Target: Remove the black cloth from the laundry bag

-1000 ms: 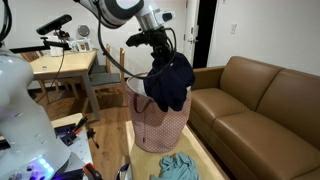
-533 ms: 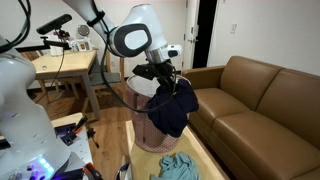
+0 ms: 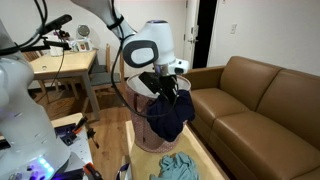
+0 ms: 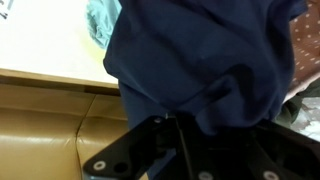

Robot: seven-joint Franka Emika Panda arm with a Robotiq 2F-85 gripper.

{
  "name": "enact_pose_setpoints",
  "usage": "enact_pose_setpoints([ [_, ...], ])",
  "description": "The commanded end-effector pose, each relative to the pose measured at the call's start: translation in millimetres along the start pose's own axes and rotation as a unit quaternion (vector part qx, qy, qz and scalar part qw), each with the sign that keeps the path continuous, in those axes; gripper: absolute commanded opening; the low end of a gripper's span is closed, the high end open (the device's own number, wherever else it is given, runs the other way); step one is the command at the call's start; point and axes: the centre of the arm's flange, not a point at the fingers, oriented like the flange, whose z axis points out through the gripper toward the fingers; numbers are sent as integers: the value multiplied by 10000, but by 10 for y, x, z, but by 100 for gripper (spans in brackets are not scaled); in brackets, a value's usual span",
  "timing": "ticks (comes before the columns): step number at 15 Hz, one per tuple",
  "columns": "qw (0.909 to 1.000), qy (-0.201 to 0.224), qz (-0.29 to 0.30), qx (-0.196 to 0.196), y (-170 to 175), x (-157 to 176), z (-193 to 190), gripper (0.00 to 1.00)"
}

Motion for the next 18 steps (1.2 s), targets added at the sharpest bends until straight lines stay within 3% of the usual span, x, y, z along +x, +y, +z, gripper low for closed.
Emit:
enact_pose_setpoints([
  [1, 9972, -411, 478, 411, 435, 227, 580, 8],
  [6, 9858, -1073, 1104, 668, 944, 105, 1332, 8],
  [12, 9819, -1507, 1130, 210, 1325, -11, 2075, 8],
  [16, 9858, -1435, 872, 60, 1284, 60, 2214, 8],
  [18, 9909, -1141, 717, 14, 1209, 68, 1970, 8],
])
